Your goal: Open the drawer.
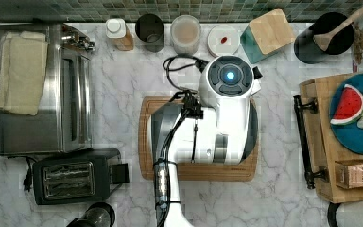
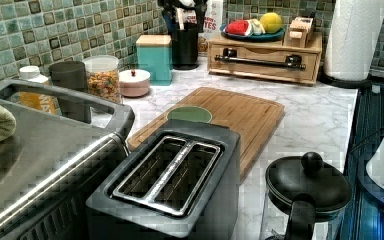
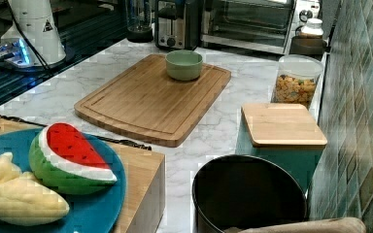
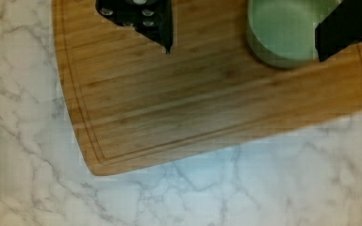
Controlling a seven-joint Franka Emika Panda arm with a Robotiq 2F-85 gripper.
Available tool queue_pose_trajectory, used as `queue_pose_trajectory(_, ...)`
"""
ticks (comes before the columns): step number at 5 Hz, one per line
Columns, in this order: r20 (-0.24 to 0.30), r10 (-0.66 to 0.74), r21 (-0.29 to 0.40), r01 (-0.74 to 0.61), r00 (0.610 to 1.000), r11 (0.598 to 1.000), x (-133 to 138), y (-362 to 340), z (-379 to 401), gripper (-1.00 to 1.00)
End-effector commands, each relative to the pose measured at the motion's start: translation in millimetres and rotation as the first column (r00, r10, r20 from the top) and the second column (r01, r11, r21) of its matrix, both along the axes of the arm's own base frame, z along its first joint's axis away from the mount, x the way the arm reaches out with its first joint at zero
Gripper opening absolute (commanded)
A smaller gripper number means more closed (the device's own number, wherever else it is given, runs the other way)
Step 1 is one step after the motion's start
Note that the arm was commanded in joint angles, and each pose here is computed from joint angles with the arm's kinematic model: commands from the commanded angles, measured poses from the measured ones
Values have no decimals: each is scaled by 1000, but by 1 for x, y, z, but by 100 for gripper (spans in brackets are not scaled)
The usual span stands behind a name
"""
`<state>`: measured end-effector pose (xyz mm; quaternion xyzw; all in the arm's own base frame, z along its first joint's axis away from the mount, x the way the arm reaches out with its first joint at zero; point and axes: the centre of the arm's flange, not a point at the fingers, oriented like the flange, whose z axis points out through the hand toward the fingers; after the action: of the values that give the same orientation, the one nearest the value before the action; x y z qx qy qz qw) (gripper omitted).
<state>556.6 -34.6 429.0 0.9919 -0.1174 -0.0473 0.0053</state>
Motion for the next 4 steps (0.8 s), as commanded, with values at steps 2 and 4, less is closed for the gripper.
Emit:
queue_pose_trajectory(2,109,284,-102,-273,953,956,-43,-131,-12,100)
queue_pose_trajectory(4,151,409,-159,-386,900,909,-58,-191,-40,100)
